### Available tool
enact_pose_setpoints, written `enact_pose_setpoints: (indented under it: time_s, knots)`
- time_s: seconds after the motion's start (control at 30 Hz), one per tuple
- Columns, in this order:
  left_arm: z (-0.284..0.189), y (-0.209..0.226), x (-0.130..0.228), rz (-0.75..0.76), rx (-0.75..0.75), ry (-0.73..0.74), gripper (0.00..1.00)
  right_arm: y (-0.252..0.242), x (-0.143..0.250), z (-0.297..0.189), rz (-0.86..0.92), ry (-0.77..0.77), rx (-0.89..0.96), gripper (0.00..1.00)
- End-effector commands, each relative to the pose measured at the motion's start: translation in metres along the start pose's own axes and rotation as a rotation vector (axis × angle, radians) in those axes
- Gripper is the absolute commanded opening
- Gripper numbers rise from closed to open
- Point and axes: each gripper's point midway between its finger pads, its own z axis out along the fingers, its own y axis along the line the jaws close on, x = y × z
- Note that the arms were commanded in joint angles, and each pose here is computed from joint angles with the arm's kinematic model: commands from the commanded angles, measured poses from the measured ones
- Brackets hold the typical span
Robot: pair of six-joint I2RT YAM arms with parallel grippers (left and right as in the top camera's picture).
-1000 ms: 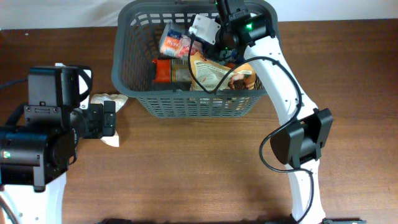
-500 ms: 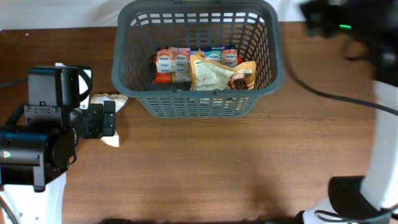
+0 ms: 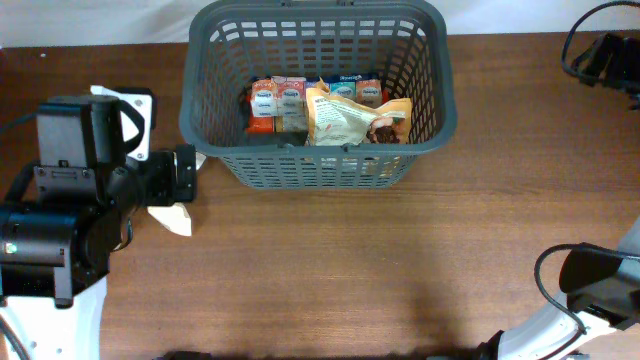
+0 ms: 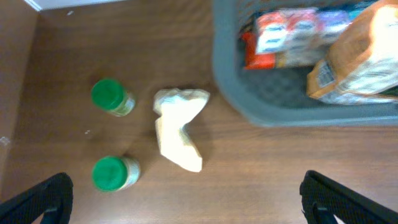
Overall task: Pack container
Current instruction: 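Grasp the crumpled paper bag with the left gripper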
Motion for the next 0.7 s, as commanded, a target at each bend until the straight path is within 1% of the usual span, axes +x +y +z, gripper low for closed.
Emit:
enact_pose_setpoints:
  time_s: [0.0, 0.03, 0.07, 0.13, 0.17, 0.2, 0.33, 0.37, 0.43, 0.47, 0.57, 0.67]
  knots:
    - [0.008, -0.010, -0.006, -0.014, 0.058, -0.002, 1.00, 0.002, 0.008, 0.010, 0.036, 0.035, -0.027, 0.99]
    - [0.015, -0.007, -0.005, -0.038, 0.042, 0.021, 1.00, 0.002, 0.009, 0.011, 0.037, 0.040, -0.027, 0.99]
    - [0.030, 0.004, 0.001, -0.106, -0.014, 0.083, 1.00, 0.002, 0.010, 0.012, 0.038, 0.045, -0.027, 0.99]
    - [0.054, 0.020, 0.011, -0.213, -0.062, 0.175, 1.00, 0.002, 0.010, 0.012, 0.038, 0.044, -0.027, 0.99]
    - [0.065, 0.024, 0.013, -0.236, -0.057, 0.205, 0.96, 0.002, 0.010, 0.012, 0.038, 0.044, -0.027, 0.99]
    - [0.074, 0.027, 0.013, -0.255, -0.050, 0.224, 0.95, 0.002, 0.010, 0.012, 0.038, 0.044, -0.027, 0.99]
    - [0.114, 0.053, 0.016, -0.322, -0.087, 0.287, 0.95, 0.002, 0.010, 0.012, 0.038, 0.044, -0.027, 0.99]
    - [0.121, 0.057, 0.017, -0.327, -0.091, 0.301, 0.96, 0.002, 0.010, 0.012, 0.038, 0.044, -0.027, 0.99]
    - [0.149, 0.065, 0.033, -0.314, -0.095, 0.401, 0.96, 0.002, 0.010, 0.012, 0.038, 0.044, -0.027, 0.99]
    - [0.170, 0.064, 0.049, -0.283, -0.085, 0.498, 0.96, 0.002, 0.010, 0.012, 0.038, 0.044, -0.027, 0.99]
    - [0.210, 0.072, 0.076, -0.250, -0.134, 0.638, 0.95, 0.002, 0.010, 0.012, 0.038, 0.044, -0.027, 0.99]
    - [0.250, 0.069, 0.104, -0.163, -0.098, 0.767, 0.96, 0.002, 0.010, 0.012, 0.038, 0.044, -0.027, 0.99]
